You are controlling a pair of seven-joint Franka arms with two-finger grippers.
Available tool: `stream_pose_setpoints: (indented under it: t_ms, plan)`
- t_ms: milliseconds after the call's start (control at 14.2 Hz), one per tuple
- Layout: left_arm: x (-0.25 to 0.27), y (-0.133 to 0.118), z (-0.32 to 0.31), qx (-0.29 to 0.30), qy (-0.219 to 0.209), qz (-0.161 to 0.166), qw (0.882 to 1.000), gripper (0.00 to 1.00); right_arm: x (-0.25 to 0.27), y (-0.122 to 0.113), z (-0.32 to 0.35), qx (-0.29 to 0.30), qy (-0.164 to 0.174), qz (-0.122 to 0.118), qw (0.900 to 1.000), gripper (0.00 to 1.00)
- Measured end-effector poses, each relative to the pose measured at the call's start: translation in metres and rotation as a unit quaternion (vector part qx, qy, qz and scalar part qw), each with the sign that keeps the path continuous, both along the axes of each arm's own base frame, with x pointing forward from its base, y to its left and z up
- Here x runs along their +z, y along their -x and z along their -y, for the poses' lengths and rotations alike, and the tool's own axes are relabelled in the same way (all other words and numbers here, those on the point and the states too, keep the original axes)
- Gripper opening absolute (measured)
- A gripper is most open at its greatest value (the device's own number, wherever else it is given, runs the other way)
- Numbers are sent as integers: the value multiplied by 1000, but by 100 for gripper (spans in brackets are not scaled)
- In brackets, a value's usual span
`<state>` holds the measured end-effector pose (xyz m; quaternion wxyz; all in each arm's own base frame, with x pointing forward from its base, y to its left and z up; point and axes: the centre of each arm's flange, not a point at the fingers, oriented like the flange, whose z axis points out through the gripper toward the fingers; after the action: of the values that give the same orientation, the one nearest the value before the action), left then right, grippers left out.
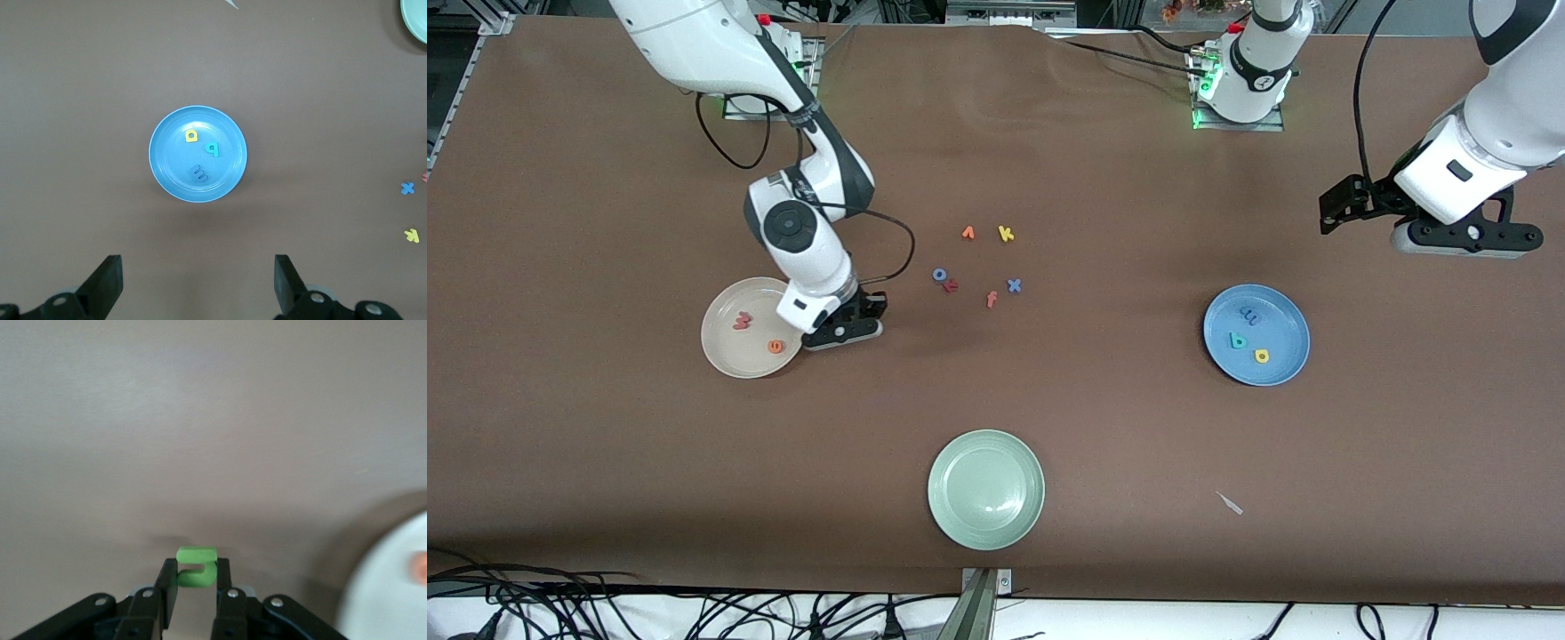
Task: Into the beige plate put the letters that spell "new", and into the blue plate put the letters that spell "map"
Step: 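Carry the green u onto the beige plate and open the right gripper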
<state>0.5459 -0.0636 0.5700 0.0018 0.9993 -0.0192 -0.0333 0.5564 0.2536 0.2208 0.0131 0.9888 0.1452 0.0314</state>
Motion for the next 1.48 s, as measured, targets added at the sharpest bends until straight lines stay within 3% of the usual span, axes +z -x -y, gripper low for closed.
stream_pose_setpoints:
  t_ms: [282, 634, 845, 1127, 1197, 1479]
  plan:
    - [-1, 1, 3, -3, -1, -5, 1000, 100, 43, -10, 78, 46, 47, -45, 997, 27]
    - [-1, 2, 7, -7, -1, -6, 1000, 100, 49, 33, 139, 42, 52, -77, 995, 31]
    - [-1, 2, 9, -8, -1, -6, 1000, 100, 72, 32, 137, 41, 46, -64, 996, 54]
    - [-1, 2, 9, -8, -1, -6, 1000, 100, 136, 1, 121, 24, 22, -60, 998, 95]
    - [-1, 2, 9, -8, -1, -6, 1000, 100, 158, -8, 116, 19, 11, -56, 998, 100]
    - [-1, 2, 9, -8, -1, -6, 1000, 100, 222, -29, 114, 9, -3, -40, 999, 100]
